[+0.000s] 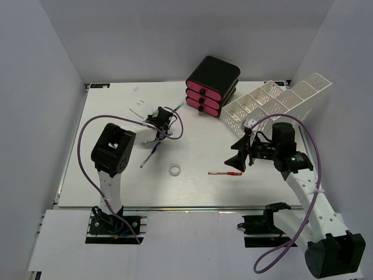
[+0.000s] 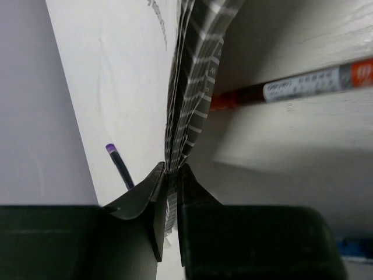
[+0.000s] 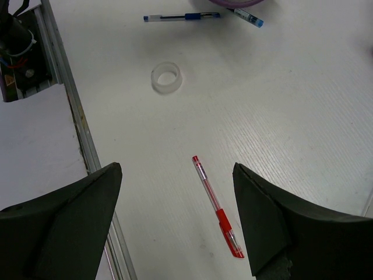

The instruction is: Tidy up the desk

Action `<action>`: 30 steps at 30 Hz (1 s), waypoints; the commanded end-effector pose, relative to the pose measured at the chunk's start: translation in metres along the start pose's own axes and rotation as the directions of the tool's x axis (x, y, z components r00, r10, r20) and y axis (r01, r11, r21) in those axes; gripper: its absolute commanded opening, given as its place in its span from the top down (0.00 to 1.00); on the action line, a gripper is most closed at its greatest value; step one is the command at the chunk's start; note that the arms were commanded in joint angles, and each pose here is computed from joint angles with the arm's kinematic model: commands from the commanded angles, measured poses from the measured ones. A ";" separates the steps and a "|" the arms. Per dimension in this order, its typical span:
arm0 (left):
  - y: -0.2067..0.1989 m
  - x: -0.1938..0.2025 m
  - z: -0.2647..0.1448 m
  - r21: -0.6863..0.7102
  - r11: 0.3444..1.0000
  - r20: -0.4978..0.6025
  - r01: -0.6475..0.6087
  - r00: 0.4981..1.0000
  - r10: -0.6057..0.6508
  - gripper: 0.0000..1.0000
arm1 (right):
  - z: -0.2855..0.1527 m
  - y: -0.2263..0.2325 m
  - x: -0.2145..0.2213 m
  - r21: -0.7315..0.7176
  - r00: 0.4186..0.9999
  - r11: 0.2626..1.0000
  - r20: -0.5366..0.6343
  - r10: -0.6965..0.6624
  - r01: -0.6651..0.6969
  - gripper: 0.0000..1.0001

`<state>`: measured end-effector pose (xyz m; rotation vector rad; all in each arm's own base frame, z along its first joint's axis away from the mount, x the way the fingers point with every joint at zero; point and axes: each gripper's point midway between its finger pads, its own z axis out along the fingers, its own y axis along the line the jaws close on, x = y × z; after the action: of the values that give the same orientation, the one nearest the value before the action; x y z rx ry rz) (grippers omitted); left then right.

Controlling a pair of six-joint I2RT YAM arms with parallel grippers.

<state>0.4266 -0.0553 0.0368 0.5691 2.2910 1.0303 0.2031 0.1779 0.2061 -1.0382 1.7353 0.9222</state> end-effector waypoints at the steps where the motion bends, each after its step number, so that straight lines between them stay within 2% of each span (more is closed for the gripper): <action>1: 0.039 -0.022 -0.023 -0.026 0.992 0.076 0.120 0.990 -0.118 0.88 | -0.002 0.001 -0.005 0.003 0.999 0.999 0.013 -0.040 0.040 0.18; 7: 0.092 -0.046 -0.055 -0.063 0.968 0.170 0.245 0.958 -0.231 1.00 | -0.002 0.003 -0.004 -0.010 0.999 0.999 0.010 -0.042 0.042 0.18; 15: 0.158 -0.071 -0.104 -0.046 0.916 0.334 0.398 0.870 -0.362 1.00 | -0.001 0.004 -0.002 -0.013 0.999 0.999 0.005 -0.039 0.039 0.18; 22: 0.176 -0.081 -0.123 0.002 0.899 0.362 0.438 0.837 -0.409 1.00 | -0.001 0.001 0.000 -0.008 0.999 0.999 0.000 -0.037 0.037 0.18; 24: 0.180 -0.086 -0.129 0.035 0.883 0.372 0.468 0.814 -0.446 1.00 | 0.000 0.002 0.000 -0.011 0.999 0.999 -0.001 -0.035 0.035 0.18; 29: 0.181 -0.099 -0.152 0.192 0.848 0.361 0.494 0.768 -0.529 1.00 | 0.000 0.001 0.001 -0.006 0.999 0.999 -0.004 -0.034 0.034 0.18; 30: 0.178 -0.097 -0.155 0.219 0.847 0.342 0.485 0.774 -0.532 1.00 | 0.000 0.000 0.001 -0.005 0.999 0.999 -0.004 -0.038 0.038 0.18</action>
<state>0.4369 -0.0763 0.2365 0.2446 2.0374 0.6420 0.2036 0.1775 0.2056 -1.0576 1.7211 0.9077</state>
